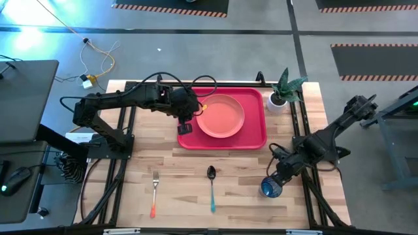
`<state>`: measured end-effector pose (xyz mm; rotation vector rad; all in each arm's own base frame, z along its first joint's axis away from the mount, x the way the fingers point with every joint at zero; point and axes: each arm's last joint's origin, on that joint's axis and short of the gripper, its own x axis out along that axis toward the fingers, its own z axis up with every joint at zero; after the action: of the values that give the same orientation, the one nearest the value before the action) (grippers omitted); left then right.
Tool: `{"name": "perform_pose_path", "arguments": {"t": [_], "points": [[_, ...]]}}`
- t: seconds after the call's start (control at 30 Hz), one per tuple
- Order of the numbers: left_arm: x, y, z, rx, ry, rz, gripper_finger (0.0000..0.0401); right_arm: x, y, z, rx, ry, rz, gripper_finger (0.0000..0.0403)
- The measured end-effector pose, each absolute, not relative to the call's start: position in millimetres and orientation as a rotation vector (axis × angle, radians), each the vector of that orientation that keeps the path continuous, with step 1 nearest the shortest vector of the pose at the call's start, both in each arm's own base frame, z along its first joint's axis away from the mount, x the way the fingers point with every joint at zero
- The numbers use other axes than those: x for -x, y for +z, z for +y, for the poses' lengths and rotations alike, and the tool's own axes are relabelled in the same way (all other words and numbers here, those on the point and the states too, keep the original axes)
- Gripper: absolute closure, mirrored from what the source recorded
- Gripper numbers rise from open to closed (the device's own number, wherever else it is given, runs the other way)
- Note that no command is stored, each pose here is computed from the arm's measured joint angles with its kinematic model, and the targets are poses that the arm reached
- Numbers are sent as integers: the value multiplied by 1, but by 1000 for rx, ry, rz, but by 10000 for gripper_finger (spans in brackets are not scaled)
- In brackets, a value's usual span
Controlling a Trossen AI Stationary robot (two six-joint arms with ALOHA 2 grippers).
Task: Pick and place plate/cup/fork/spoon on tray
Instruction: Put the blue cup at the top right of the orange plate on the tray
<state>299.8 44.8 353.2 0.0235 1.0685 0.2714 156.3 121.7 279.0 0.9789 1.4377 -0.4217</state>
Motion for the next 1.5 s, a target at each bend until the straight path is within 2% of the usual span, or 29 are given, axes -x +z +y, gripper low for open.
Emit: {"name": "perform_pose_path", "arguments": {"t": [0.23,0.63,0.83,1.1,1.5], "points": [[-300,353,45,-23,272,1069,345,-168,263,130,-922,-501,1465,244],[-300,353,45,-23,271,1069,345,-184,241,141,-871,-563,1502,243],[-300,353,45,-24,271,1069,345,-189,231,147,-865,-582,1569,285],[-299,353,45,-29,267,1074,345,-192,229,149,-885,-571,1559,391],[-294,350,44,-31,263,1136,345,-199,235,148,-1007,-565,1479,399]]}}
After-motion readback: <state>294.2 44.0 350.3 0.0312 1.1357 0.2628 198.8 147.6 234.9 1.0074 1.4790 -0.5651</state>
